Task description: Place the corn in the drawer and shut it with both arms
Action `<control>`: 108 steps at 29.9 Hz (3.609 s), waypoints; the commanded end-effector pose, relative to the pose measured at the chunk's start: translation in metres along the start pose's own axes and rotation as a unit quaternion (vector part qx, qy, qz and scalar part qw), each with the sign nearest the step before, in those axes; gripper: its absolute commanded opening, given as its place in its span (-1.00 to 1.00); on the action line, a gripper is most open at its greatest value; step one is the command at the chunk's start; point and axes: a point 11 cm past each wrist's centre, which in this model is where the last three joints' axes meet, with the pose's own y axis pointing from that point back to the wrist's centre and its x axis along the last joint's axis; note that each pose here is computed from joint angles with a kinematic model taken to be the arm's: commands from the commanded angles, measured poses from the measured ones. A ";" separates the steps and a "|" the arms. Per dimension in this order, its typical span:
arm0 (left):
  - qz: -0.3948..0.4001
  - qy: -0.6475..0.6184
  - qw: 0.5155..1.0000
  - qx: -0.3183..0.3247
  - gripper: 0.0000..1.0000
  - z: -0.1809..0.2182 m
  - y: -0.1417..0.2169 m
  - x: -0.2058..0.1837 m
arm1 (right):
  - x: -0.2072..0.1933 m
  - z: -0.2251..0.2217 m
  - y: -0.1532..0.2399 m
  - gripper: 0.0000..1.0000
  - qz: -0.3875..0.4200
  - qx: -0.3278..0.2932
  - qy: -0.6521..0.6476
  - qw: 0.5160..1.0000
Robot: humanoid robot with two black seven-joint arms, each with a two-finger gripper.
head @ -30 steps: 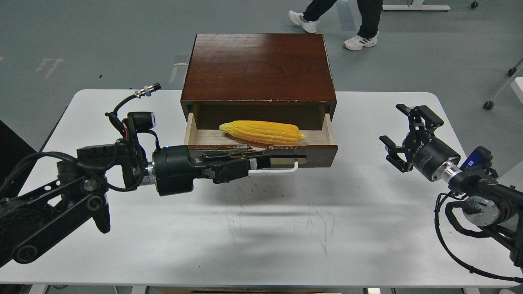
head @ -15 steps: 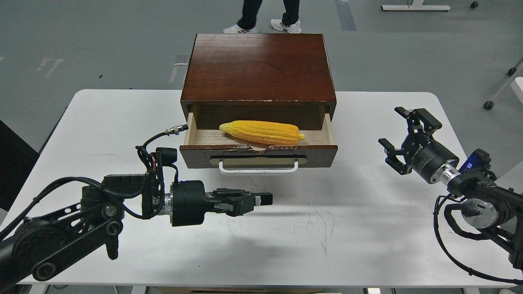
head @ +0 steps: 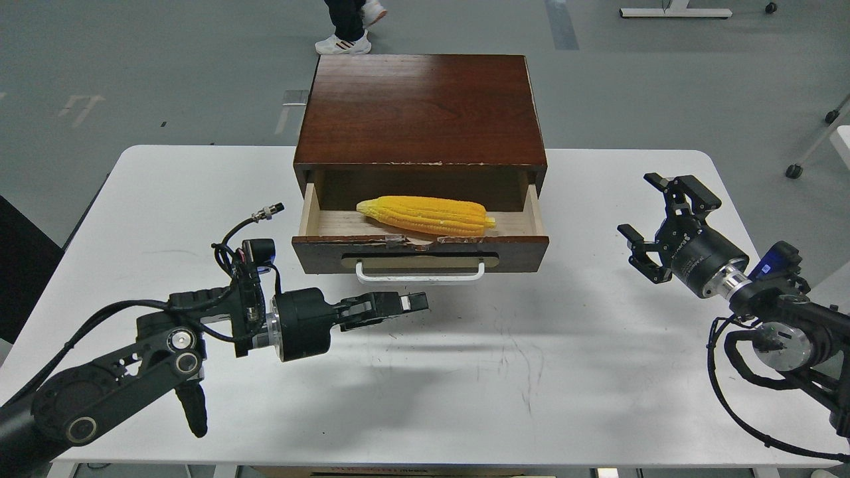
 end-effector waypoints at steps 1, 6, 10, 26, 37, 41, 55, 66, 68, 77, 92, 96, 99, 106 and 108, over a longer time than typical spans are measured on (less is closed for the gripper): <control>0.003 0.001 1.000 0.001 -1.00 0.000 0.000 0.001 | 0.000 0.000 0.000 0.95 0.000 0.000 0.000 1.000; 0.007 0.003 1.000 0.006 -1.00 -0.003 0.001 0.004 | 0.000 0.000 0.001 0.95 0.001 0.000 0.000 1.000; 0.016 0.003 1.000 0.011 -1.00 -0.006 0.002 0.006 | 0.001 0.001 0.001 0.95 0.001 -0.002 0.000 1.000; 0.071 0.028 0.997 0.013 -1.00 -0.014 0.007 0.024 | 0.003 0.009 0.006 0.95 0.006 -0.009 -0.004 1.000; 0.095 0.032 0.995 0.025 -1.00 -0.021 -0.002 0.030 | 0.003 0.009 0.006 0.95 0.007 -0.008 -0.003 1.000; 0.099 0.030 0.994 0.028 -1.00 -0.022 -0.001 0.033 | 0.003 0.009 0.006 0.95 0.007 -0.008 -0.003 1.000; 0.137 0.041 0.989 0.041 -1.00 -0.034 -0.006 0.048 | 0.004 0.013 0.008 0.95 0.009 -0.013 -0.005 1.000; 0.169 0.041 0.984 0.045 -1.00 -0.034 -0.007 0.062 | 0.004 0.017 0.011 0.95 0.011 -0.017 -0.007 1.000; 0.174 0.041 0.983 0.045 -1.00 -0.034 -0.009 0.063 | 0.005 0.017 0.011 0.95 0.011 -0.017 -0.006 1.000; 0.184 0.043 0.981 0.052 -1.00 -0.036 -0.012 0.066 | 0.005 0.018 0.012 0.95 0.012 -0.018 -0.007 1.000; 0.190 0.052 0.979 0.046 -1.00 -0.033 -0.014 0.071 | 0.005 0.020 0.013 0.95 0.013 -0.020 -0.008 1.000; 0.192 0.053 0.979 0.046 -1.00 -0.033 -0.014 0.072 | 0.006 0.021 0.014 0.95 0.014 -0.020 -0.008 1.000; 0.197 0.051 0.978 0.048 -1.00 -0.034 -0.013 0.073 | 0.006 0.021 0.014 0.95 0.014 -0.020 -0.008 1.000; 0.177 0.066 0.981 0.050 -1.00 -0.036 -0.002 0.066 | 0.006 0.020 0.014 0.95 0.015 -0.020 -0.008 1.000; 0.148 0.063 0.986 0.039 -1.00 -0.028 0.002 0.057 | 0.006 0.020 0.014 0.95 0.014 -0.019 -0.008 1.000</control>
